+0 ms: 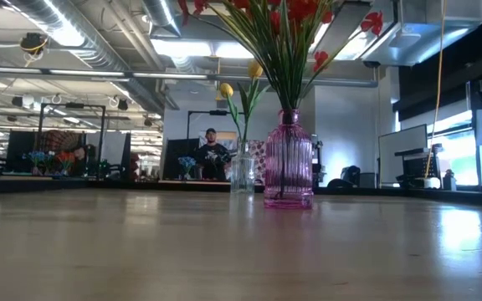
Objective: Sort flowers into vase by color
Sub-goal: Put the blue flowers into the red vase
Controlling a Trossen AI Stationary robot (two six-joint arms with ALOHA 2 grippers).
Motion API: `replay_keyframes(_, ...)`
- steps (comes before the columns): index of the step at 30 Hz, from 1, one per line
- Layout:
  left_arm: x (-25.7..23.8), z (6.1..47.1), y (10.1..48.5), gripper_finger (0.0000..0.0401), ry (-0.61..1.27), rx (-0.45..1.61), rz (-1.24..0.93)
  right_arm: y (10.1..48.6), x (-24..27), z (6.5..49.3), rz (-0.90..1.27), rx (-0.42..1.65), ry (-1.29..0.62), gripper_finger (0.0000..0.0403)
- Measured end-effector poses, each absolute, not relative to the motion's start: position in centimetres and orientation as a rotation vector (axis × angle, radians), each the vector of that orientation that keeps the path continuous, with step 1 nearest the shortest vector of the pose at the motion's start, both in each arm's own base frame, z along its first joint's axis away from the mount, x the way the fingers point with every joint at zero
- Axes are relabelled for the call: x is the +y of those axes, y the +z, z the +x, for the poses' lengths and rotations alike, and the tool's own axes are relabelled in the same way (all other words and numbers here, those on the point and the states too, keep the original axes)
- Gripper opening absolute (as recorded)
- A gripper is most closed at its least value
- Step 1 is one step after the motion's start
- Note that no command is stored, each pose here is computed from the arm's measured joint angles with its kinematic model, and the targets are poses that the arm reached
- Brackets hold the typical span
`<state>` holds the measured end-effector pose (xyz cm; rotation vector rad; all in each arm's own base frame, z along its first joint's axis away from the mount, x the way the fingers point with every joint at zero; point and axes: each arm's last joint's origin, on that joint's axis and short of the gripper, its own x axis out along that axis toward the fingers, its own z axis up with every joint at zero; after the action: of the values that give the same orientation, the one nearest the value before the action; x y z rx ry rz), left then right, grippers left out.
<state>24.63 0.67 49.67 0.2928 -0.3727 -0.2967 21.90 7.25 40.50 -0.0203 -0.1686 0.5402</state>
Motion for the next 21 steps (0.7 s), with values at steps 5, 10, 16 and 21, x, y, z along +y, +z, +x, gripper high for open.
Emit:
replay_keyframes(5,-2.0,25.4,48.6,0.0192,-0.418,-0.299,0.266,39.6,8.1,19.0,-0.011,-0.157,0.545,0.0006)
replay_keyframes(10,-3.9,25.9,48.1,0.0192,-0.486,-0.282,0.248,39.5,7.9,14.9,0.047,-0.127,0.548,0.0007)
replay_keyframes(16,-4.7,25.7,48.3,0.0192,-0.521,-0.282,0.158,39.4,6.8,10.6,0.101,-0.099,0.595,0.0007)
replay_keyframes(21,-5.8,25.8,48.1,0.0192,-0.569,-0.26,0.082,40.1,5.0,7.2,0.134,-0.179,0.618,0.0007)
